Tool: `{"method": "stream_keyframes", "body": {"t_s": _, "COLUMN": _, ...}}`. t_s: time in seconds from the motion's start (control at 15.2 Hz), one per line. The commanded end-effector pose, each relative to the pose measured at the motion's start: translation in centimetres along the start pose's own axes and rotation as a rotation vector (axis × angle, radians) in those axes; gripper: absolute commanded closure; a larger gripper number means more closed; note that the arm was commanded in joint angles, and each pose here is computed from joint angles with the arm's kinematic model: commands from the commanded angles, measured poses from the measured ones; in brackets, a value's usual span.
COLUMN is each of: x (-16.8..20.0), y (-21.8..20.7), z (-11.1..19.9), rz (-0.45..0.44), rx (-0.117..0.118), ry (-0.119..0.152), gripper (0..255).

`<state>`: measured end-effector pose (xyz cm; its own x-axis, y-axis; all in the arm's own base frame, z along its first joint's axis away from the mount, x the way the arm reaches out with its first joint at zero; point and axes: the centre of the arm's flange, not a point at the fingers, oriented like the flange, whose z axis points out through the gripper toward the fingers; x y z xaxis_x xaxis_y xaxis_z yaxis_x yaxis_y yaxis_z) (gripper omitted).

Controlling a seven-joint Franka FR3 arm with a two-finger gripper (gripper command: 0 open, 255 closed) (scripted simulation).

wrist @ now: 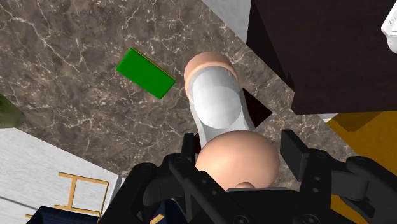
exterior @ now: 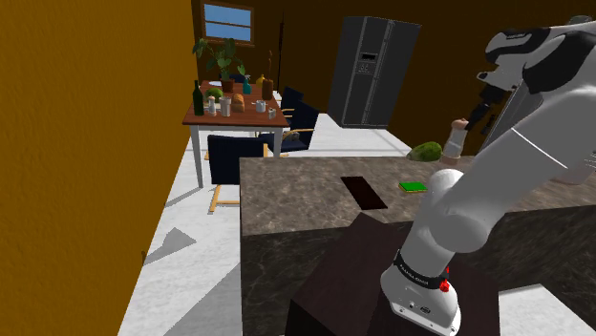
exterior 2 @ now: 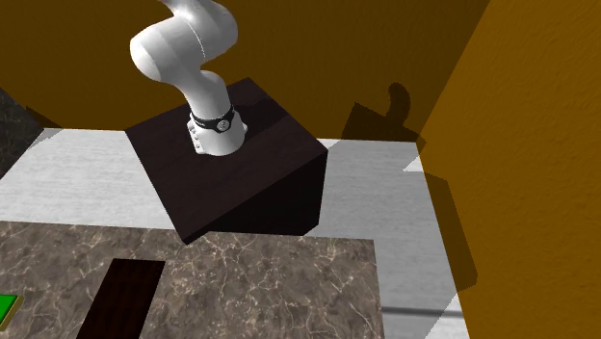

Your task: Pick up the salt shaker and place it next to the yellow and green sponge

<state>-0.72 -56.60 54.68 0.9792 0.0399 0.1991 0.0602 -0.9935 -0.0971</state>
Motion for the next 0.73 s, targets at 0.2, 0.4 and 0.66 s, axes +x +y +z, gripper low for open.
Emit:
{"method": "stream_keyframes", "body": {"t_s": 0.2, "x": -5.1, "y": 4.1, "z": -1.5, "rz": 0.0, "rx": 0.001, "ry": -0.002, "gripper": 255}}
{"method": "stream_keyframes", "body": {"t_s": 0.4, "x": -8.1, "y": 6.5, "z": -2.4, "rz": 0.0, "rx": 0.001, "ry": -0.002, "gripper": 255}}
{"method": "stream_keyframes", "body": {"t_s": 0.66, "x": -10.8, "y": 8.8, "z": -2.6, "rz": 0.0, "rx": 0.001, "ry": -0.002, "gripper": 255}}
